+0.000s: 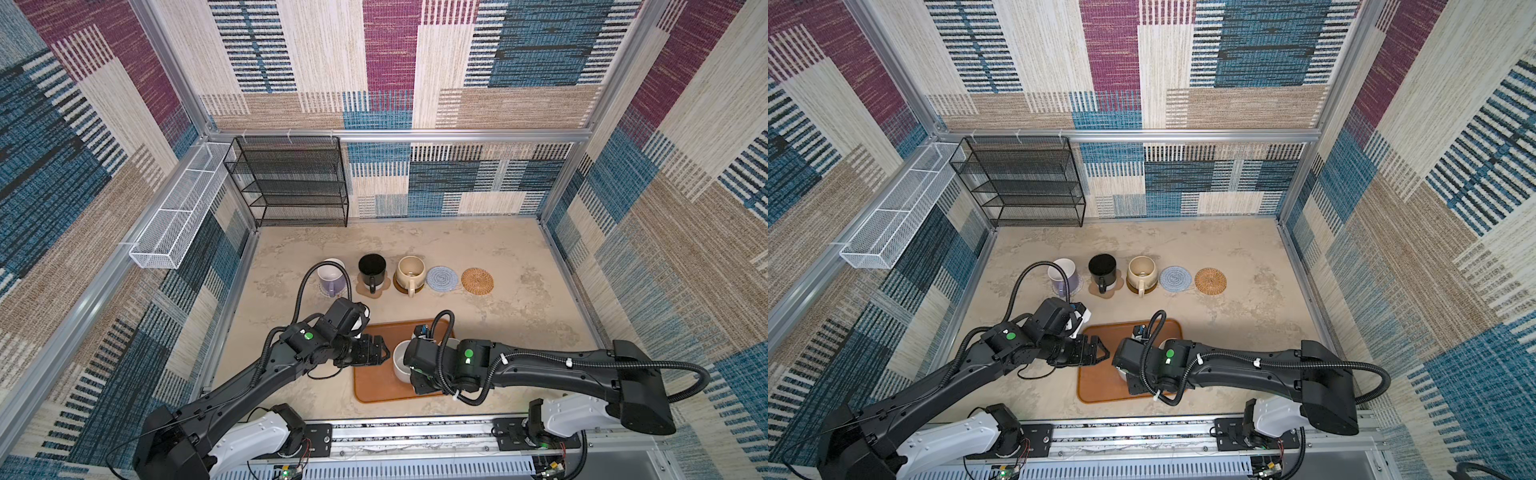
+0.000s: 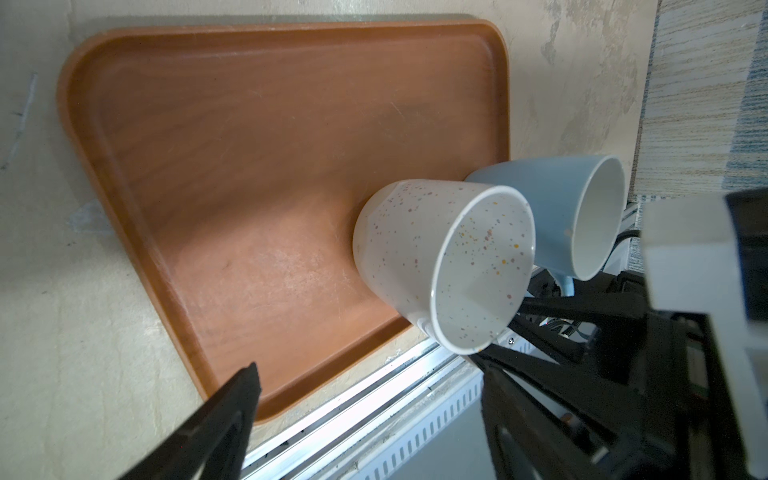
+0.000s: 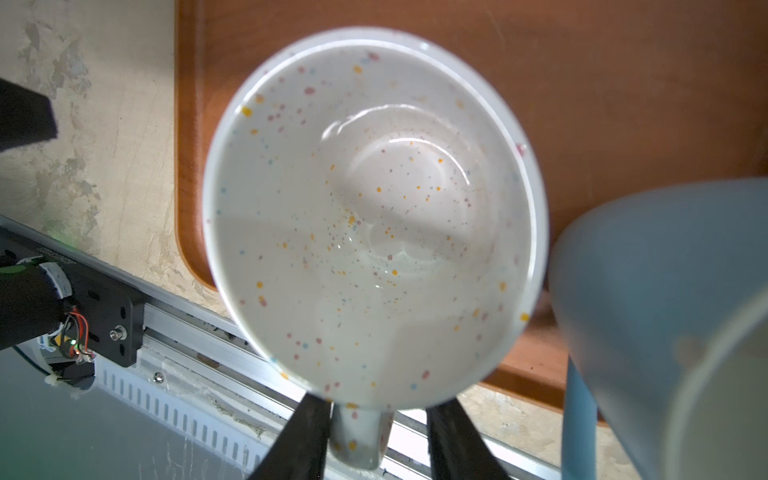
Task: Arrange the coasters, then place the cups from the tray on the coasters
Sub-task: 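Lower the right gripper and grasp the white speckled mug rim, then lift the white speckled mug off the tray with the right gripper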
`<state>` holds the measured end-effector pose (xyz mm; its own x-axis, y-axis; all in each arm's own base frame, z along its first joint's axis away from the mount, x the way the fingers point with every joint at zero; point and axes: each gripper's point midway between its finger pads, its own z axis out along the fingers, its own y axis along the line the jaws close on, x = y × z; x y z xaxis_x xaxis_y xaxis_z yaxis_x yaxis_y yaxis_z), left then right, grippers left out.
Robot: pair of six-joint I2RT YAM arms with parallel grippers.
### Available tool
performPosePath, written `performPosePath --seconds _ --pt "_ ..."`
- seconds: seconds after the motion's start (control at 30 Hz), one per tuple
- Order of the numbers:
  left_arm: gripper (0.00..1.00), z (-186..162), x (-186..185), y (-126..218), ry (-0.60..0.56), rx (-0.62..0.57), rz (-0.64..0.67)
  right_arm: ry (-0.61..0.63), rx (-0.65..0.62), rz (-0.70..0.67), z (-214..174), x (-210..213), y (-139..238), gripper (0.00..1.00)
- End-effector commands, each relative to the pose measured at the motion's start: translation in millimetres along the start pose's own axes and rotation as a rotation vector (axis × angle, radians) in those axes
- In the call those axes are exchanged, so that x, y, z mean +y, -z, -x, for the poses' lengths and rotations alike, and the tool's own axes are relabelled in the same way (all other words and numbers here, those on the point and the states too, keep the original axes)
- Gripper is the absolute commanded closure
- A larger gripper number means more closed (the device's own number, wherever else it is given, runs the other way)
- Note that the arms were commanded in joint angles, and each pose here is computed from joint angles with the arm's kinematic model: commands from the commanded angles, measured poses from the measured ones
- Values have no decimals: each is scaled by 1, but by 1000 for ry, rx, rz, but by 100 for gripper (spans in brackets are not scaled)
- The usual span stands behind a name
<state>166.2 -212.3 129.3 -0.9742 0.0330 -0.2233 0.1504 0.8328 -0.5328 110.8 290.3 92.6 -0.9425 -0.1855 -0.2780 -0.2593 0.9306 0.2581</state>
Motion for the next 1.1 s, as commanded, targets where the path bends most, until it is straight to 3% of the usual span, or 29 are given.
performPosePath --seconds 0.0,0.2,0.47,0.87,1.07 --pt "13 4 -1 1 8 -22 1 9 -19 -17 1 4 -4 54" --pt "14 5 -1 1 13 -24 -5 9 -34 -57 1 -2 -15 51" --pt "14 4 -1 1 16 -24 -9 30 -76 -51 10 5 -19 65" --pt "14 4 -1 1 24 -37 -17 66 -127 -116 20 -4 -22 79" --pt "14 5 -3 1 41 -56 -43 85 -168 -67 28 5 -15 94"
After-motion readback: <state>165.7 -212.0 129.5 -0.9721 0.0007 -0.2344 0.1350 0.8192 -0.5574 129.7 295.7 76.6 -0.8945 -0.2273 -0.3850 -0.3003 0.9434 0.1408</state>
